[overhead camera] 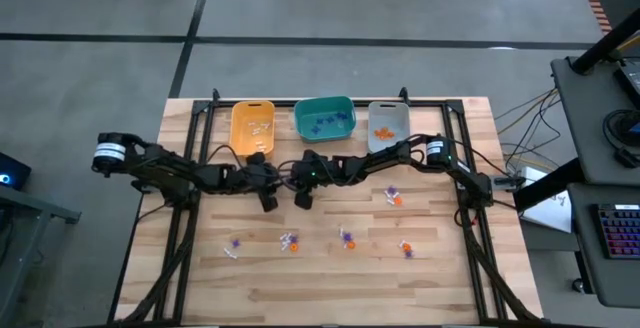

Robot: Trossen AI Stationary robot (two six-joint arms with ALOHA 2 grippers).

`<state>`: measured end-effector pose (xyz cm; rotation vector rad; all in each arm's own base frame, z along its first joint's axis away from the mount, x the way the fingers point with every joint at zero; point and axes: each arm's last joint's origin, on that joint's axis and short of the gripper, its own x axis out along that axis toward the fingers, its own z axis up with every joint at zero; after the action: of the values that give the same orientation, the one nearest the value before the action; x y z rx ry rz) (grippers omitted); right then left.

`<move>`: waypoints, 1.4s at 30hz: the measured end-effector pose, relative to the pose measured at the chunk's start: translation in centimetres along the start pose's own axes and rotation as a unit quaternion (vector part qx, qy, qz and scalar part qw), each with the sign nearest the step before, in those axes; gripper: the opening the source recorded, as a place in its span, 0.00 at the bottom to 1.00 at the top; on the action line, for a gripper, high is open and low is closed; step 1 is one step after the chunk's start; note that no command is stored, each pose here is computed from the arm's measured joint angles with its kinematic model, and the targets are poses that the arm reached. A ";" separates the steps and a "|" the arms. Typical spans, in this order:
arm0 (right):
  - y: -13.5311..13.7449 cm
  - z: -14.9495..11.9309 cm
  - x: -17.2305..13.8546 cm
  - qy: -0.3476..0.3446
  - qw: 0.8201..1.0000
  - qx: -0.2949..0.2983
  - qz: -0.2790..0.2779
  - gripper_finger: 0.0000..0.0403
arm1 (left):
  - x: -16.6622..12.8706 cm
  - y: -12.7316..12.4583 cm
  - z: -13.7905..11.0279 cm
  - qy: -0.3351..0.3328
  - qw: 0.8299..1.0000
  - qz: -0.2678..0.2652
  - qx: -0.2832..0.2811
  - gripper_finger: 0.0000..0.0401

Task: Sort Halloween decoration
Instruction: Put the violet spider toy into the green bin

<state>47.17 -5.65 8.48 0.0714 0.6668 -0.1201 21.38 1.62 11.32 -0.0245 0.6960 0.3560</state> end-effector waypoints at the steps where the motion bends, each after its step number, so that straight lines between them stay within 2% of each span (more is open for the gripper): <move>1: 0.0 0.1 0.0 0.000 1.000 0.001 0.001 0.03 | -0.2 0.0 0.2 -0.005 1.000 -0.001 -0.001 0.19; 13: 0.0 2.0 -1.5 -0.016 1.000 -0.015 0.001 0.02 | -4.7 1.0 2.5 -0.084 0.996 -0.015 -0.032 0.19; 20: 0.0 3.8 -3.0 -0.045 0.999 -0.018 0.001 0.02 | -7.8 1.5 3.9 -0.165 0.984 -0.038 -0.053 0.19; 26: -1.1 5.5 -5.3 -0.037 0.999 -0.017 -0.010 0.02 | -9.1 1.6 4.3 -0.197 0.976 -0.076 -0.056 0.19; 31: -2.1 5.4 -6.5 0.020 1.000 -0.002 -0.005 0.02 | -8.6 1.1 3.8 -0.168 0.977 -0.131 -0.029 0.19; 37: -1.3 4.9 -6.7 0.052 0.996 0.013 0.064 0.02 | -6.4 0.5 2.7 -0.101 0.986 -0.127 -0.032 0.19; 42: -0.2 4.9 -6.7 0.061 0.989 0.094 0.093 0.02 | -4.0 -0.1 1.9 -0.061 0.990 -0.120 -0.031 0.19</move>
<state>44.93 -5.79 16.41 0.3243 0.7670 0.0022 19.74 0.51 15.29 -0.1440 0.5541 0.1462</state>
